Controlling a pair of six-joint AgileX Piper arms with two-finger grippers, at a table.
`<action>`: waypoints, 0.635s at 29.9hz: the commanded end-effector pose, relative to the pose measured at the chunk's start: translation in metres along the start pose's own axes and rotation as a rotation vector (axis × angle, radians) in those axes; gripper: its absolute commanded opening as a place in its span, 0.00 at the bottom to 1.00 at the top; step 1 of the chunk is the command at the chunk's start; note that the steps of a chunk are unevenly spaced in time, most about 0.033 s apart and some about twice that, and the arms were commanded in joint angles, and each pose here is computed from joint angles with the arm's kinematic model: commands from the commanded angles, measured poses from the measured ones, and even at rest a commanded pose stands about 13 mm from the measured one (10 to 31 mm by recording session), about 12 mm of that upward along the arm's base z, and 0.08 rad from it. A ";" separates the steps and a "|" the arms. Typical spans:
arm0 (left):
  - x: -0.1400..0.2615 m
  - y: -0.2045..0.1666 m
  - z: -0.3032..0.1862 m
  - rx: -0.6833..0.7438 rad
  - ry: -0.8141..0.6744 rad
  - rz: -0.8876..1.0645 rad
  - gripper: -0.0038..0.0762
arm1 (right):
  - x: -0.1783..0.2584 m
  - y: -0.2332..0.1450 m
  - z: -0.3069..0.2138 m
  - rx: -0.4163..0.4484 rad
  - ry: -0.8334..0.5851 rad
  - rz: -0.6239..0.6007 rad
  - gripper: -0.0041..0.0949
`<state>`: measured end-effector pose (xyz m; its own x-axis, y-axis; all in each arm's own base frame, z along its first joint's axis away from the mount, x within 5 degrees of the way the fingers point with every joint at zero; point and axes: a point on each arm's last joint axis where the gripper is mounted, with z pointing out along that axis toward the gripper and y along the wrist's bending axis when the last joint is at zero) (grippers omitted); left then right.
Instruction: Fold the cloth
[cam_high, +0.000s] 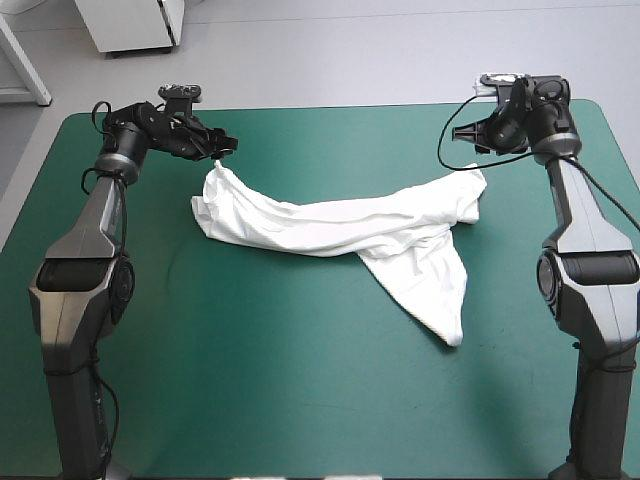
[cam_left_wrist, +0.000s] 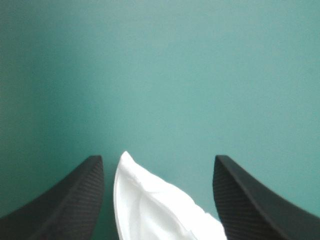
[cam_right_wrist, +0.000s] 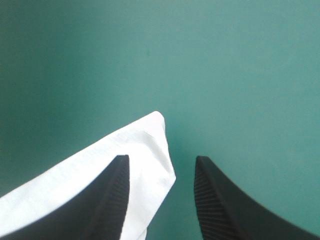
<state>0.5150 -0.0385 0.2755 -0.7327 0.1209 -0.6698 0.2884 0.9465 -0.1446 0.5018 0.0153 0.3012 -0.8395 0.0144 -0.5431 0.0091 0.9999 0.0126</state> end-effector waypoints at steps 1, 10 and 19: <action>-0.027 -0.013 -0.047 -0.014 -0.116 0.039 0.60 | -0.013 -0.005 -0.049 0.005 -0.101 0.007 0.46; -0.005 -0.008 -0.048 -0.057 0.126 0.061 0.58 | -0.007 0.003 -0.058 -0.075 -0.034 0.019 0.45; 0.006 -0.012 -0.056 -0.041 0.265 -0.011 0.58 | -0.008 0.008 -0.071 -0.097 -0.057 0.017 0.45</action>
<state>0.4903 -0.0291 0.2641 -0.8986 0.1969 -0.3921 0.2563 0.9609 -0.1049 0.4873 0.0218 0.3186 -0.8669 0.0432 -0.4967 -0.0081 0.9949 0.1005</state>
